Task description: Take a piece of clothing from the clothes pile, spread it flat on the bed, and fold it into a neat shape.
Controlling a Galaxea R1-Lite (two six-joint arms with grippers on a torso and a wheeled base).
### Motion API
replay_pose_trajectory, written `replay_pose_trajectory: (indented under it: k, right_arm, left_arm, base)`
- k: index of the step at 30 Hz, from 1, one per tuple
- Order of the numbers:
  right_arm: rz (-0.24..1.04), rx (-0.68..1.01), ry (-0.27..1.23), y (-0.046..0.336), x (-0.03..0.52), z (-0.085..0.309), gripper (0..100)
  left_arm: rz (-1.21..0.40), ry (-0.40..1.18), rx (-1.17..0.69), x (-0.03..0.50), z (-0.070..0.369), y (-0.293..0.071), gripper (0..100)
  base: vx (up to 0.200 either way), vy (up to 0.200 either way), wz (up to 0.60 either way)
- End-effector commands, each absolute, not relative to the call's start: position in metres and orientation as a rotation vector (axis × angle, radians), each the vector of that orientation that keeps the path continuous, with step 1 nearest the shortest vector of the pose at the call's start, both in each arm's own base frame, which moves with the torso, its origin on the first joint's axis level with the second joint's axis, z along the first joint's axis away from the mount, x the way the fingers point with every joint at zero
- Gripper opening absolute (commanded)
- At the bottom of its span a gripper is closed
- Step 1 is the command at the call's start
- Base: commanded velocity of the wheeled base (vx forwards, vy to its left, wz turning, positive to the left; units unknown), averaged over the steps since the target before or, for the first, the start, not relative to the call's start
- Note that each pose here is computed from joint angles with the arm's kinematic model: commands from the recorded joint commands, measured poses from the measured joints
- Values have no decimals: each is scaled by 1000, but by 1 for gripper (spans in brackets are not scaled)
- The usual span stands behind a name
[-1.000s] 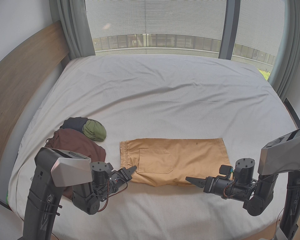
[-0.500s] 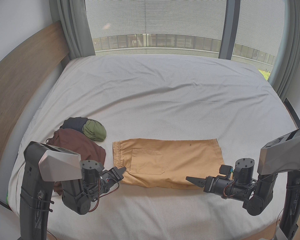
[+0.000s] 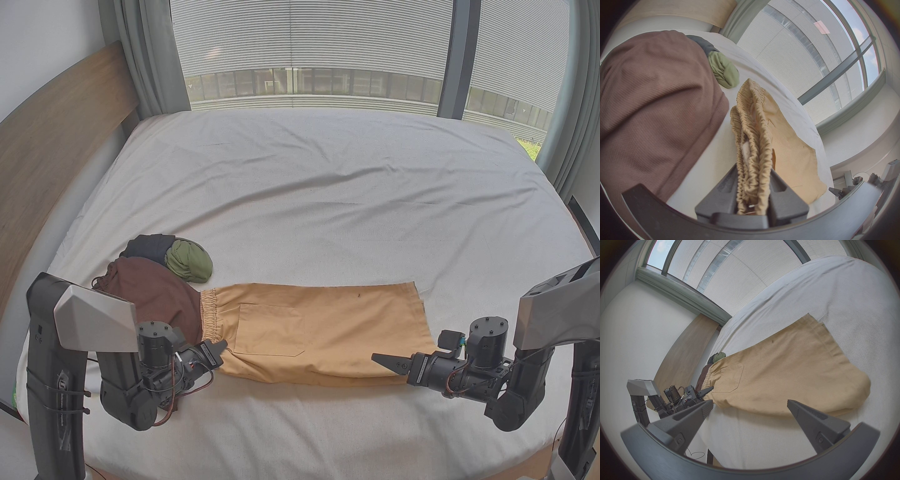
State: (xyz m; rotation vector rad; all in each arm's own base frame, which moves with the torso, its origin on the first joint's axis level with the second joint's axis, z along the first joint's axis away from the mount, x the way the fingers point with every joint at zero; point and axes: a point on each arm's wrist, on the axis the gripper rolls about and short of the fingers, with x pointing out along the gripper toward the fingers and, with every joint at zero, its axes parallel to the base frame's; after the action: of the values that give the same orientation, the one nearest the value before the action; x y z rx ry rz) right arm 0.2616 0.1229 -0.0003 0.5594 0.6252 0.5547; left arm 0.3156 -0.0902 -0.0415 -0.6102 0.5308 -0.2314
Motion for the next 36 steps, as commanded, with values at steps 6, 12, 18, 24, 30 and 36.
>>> replay_pose_trajectory:
  k: [6,12,18,24,30,36]
  right_arm:
    - [554,557,632,124,262,-3,100]
    - [555,556,634,124,262,-3,100]
    - [553,555,643,125,262,-6,100]
    - [555,554,647,126,261,-7,100]
    - [556,553,649,126,261,-7,100]
    - [557,553,649,126,261,-7,100]
  left_arm:
    - [-176,517,-579,305,-28,-65,0]
    - [-154,519,-523,301,-28,-54,0]
    - [-131,513,-496,297,-24,-43,0]
    - [-143,487,-493,296,-14,-44,0]
    - [-181,471,-442,297,-11,-51,0]
    - [-226,455,-435,296,-5,-64,0]
  base:
    - [0,0,0]
    - [0,0,0]
    - [0,0,0]
    - [0,0,0]
    - [0,0,0]
    - [0,0,0]
